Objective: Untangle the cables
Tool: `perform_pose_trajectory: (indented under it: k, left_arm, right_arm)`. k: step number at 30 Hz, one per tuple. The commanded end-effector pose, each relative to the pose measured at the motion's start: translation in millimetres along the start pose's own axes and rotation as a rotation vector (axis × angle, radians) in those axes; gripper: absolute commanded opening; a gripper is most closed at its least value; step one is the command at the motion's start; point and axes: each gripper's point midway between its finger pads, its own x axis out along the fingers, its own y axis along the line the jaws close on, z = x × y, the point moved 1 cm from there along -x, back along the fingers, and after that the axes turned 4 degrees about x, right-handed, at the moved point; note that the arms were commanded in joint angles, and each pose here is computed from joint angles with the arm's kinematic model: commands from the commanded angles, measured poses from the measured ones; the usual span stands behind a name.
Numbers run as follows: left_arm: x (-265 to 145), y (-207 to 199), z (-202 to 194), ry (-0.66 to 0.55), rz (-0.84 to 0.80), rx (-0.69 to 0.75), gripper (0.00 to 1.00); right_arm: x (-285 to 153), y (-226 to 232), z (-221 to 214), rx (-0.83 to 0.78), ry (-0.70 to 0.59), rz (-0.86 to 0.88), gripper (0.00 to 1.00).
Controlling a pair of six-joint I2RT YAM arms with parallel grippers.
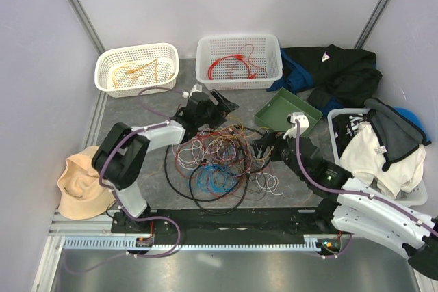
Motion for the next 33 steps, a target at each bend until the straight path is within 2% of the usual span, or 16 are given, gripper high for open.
perform_pose_trajectory:
  k: [1, 9, 11, 12, 14, 15, 17, 18, 23, 24, 25, 28, 30, 31, 33]
  left_arm:
    - [25, 9, 3, -0.034, 0.034, -0.115, 0.87]
    - [50, 28, 27, -0.095, 0.095, -0.118, 0.77]
    - [57, 23, 41, -0.116, 0.081, -0.09, 0.67]
    - [60, 21, 45, -0.118, 0.074, -0.069, 0.58]
    - [68, 10, 56, -0.133, 0.044, -0.044, 0.47]
    - [70, 6, 57, -0.125, 0.03, -0.018, 0.3]
    - [76, -4, 65, -0.126, 0.0, 0.0, 0.17]
    - [75, -10, 62, -0.097, -0.025, 0.016, 0.02]
    - [46, -38, 66, -0.092, -0.121, 0.061, 0.02]
    - [25, -61, 74, -0.107, -0.18, 0.09, 0.02]
    - [15, -62, 74, -0.104, -0.186, 0.102, 0.02]
    - [-42, -104, 88, -0.139, -0.27, 0.173, 0.02]
    - [-70, -118, 91, -0.146, -0.275, 0.236, 0.02]
    - [-107, -150, 104, -0.198, -0.342, 0.267, 0.02]
    - [-139, -170, 113, -0.238, -0.359, 0.333, 0.02]
  right_arm:
    - [-6, -2, 13, -0.002, -0.059, -0.005, 0.98]
    - [-12, -7, 19, -0.017, -0.085, -0.022, 0.98]
    - [-11, -8, 18, -0.019, -0.082, -0.027, 0.98]
    - [-11, -9, 17, -0.021, -0.08, -0.03, 0.98]
    - [-10, -11, 15, -0.022, -0.076, -0.035, 0.98]
    - [-11, -11, 14, -0.02, -0.074, -0.035, 0.98]
    - [-12, -11, 15, -0.019, -0.075, -0.034, 0.98]
    - [-13, -11, 17, -0.018, -0.079, -0.035, 0.98]
    - [-21, -9, 26, -0.003, -0.11, -0.026, 0.98]
    - [-22, -9, 28, -0.002, -0.114, -0.023, 0.98]
    - [-23, -7, 29, -0.001, -0.115, -0.016, 0.98]
    - [-25, -5, 33, -0.003, -0.121, -0.009, 0.98]
    - [-27, -2, 38, -0.01, -0.13, 0.0, 0.98]
    - [-27, 0, 40, -0.011, -0.131, 0.005, 0.98]
    - [-29, 7, 46, -0.018, -0.139, 0.027, 0.98]
